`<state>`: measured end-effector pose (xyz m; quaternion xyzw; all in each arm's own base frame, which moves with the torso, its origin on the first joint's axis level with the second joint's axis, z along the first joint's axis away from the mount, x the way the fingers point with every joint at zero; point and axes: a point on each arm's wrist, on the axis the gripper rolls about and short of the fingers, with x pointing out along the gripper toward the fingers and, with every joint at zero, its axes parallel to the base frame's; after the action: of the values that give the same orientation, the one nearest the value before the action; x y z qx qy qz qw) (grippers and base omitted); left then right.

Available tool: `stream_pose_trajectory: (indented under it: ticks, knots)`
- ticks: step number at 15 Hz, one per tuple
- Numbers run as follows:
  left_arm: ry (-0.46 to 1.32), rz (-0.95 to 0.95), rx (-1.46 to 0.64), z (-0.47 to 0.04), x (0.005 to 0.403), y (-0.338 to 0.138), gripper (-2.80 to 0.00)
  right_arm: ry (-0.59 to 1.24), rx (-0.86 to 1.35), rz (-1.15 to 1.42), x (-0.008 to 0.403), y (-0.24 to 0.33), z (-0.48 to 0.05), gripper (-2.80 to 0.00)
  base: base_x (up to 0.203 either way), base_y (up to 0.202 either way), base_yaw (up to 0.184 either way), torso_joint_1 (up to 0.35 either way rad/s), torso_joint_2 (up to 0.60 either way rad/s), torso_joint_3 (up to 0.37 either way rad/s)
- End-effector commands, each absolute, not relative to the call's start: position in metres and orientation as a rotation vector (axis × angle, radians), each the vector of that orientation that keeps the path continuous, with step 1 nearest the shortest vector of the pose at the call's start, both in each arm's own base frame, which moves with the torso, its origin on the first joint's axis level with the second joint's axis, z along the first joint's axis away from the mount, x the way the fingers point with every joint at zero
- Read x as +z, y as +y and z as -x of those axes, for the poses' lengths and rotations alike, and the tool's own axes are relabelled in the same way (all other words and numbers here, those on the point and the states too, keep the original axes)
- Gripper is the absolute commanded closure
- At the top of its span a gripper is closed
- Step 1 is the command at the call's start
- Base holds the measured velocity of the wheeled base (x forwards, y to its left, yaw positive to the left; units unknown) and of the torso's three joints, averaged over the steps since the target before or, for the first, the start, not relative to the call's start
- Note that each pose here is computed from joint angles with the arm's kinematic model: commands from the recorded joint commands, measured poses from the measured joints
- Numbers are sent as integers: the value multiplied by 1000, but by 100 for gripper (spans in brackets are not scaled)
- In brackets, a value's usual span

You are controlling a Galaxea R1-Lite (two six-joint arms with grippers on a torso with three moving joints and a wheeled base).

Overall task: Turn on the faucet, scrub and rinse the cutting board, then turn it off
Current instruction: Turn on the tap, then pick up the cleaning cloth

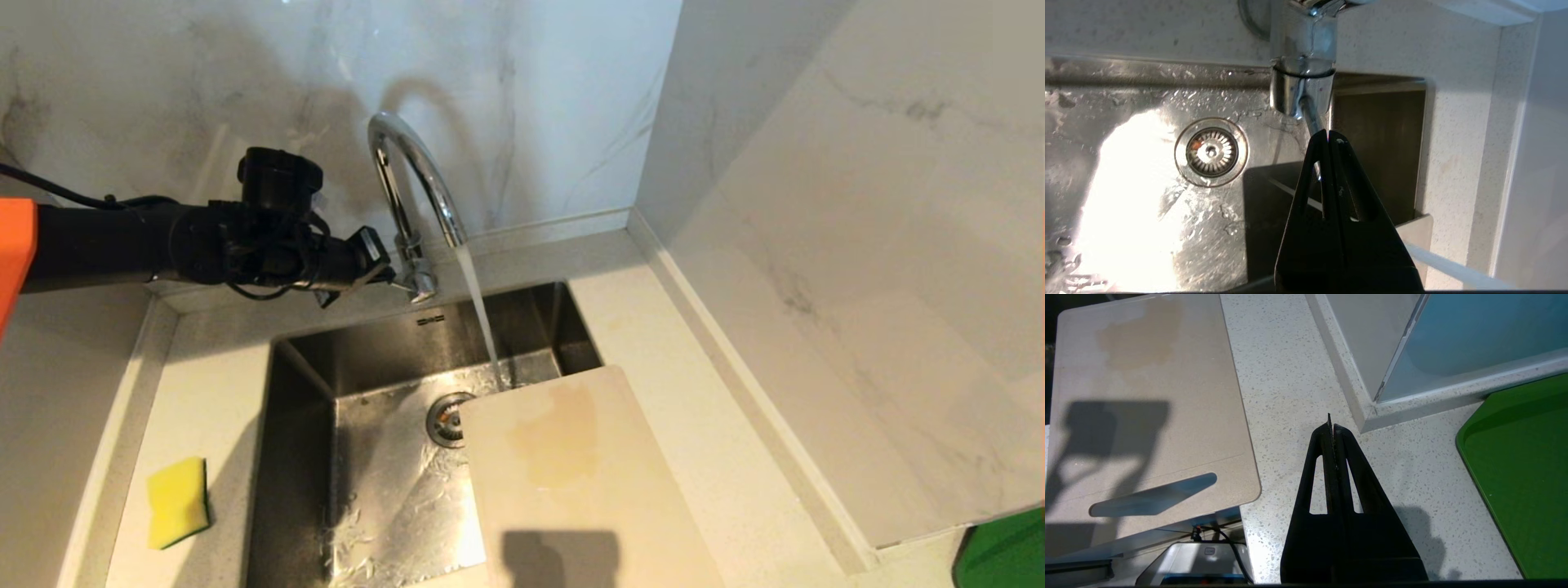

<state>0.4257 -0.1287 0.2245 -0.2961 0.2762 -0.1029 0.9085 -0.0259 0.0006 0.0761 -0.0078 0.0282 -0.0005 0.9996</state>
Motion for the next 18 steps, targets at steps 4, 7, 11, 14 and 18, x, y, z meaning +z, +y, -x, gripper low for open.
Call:
stream_pose_trajectory:
  ticks: [4,7,11,14,18]
  knots:
    - [525,613,-228,-411,247,-128,0,56,-1,16,76,1,26,0,0,0,0,0,0,0]
    - [471,522,-260,-404,261,-125,0,57,-1,16,76,1,26,0,0,0,0,0,0,0]
    - [427,394,-282,-395,275,-116,0,55,-1,16,76,1,26,0,0,0,0,0,0,0]
    - [472,257,-253,-382,278,-94,0,56,0,16,76,1,26,0,0,0,0,0,0,0]
    - [664,159,-205,-353,265,-68,0,55,-1,16,76,1,26,0,0,0,0,0,0,0]
